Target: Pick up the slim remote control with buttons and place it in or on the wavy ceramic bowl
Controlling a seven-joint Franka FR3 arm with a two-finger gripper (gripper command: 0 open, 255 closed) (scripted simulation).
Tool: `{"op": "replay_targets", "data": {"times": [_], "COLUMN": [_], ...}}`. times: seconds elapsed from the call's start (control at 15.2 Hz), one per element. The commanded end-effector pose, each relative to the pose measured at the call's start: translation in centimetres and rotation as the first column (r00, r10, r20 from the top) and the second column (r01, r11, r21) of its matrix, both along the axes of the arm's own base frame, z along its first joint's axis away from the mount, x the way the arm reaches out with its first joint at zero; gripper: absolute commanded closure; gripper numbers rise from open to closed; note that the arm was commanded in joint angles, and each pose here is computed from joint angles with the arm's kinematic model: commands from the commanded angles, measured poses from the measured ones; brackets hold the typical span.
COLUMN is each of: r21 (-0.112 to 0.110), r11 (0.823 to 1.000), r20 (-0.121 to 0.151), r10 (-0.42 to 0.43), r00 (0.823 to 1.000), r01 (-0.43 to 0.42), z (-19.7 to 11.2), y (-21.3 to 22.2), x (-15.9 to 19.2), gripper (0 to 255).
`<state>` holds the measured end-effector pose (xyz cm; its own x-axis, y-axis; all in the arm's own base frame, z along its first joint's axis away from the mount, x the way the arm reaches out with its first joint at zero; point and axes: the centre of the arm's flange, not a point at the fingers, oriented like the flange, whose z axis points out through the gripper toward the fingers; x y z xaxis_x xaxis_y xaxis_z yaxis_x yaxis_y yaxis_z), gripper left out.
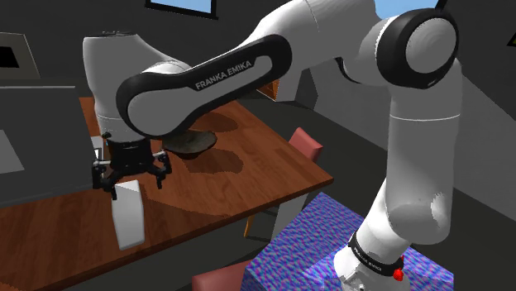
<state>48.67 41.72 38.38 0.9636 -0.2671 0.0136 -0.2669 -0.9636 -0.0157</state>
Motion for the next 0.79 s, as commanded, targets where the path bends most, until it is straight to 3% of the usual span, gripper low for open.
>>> {"op": "replay_targets", "data": {"times": [0.0, 0.53, 0.73], "r21": [-0.005, -0.006, -0.006], "r11": [1.0, 1.0, 1.0], "r20": [-0.007, -0.008, -0.008], "r10": [-0.007, -0.008, -0.008], "r00": [1.0, 1.0, 1.0], "r01": [0.007, 0.008, 0.008], "z": [-1.4, -5.6, -5.6], "y": [2.4, 2.8, 2.8], "x": [0.7, 0.9, 0.9], "gripper": [0, 0, 0]}}
